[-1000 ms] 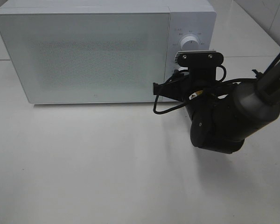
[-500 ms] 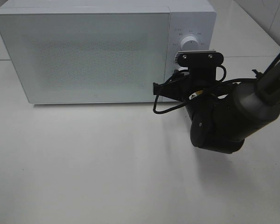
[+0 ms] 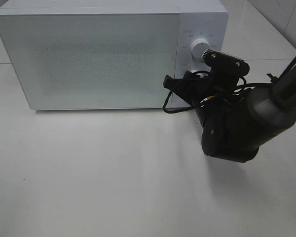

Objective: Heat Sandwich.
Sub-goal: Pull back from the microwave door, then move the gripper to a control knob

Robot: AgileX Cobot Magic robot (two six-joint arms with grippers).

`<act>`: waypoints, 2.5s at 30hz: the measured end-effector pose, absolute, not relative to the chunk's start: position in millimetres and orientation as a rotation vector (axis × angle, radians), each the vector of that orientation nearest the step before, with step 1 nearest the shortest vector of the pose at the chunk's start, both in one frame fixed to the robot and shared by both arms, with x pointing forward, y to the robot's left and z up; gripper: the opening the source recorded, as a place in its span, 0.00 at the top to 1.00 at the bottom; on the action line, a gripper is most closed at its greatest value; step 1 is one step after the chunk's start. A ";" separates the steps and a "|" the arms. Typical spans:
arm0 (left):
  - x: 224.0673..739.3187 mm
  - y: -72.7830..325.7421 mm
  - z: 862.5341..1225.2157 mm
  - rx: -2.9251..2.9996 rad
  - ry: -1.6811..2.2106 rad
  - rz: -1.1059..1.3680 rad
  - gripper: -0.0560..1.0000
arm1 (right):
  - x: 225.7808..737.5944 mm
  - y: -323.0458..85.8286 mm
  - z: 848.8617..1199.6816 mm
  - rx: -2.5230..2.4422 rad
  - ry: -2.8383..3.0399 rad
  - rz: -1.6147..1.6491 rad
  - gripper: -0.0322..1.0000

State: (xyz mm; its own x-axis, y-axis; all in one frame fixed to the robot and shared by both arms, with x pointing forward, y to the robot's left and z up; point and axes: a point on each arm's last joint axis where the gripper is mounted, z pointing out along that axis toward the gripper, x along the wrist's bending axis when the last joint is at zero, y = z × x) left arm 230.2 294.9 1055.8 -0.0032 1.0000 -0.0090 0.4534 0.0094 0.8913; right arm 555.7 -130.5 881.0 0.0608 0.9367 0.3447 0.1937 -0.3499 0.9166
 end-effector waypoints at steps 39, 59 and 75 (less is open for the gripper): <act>230.2 294.9 1055.8 1.539 1.552 0.942 0.02 | 555.7 -132.9 879.3 2.443 -0.023 2.014 0.54; 230.2 294.9 1055.8 1.539 1.552 0.942 0.02 | 555.6 -132.8 879.2 2.455 -0.049 2.020 0.54; 230.2 294.9 1055.8 1.539 1.552 0.942 0.02 | 553.3 -130.3 876.5 2.487 -0.009 1.996 0.21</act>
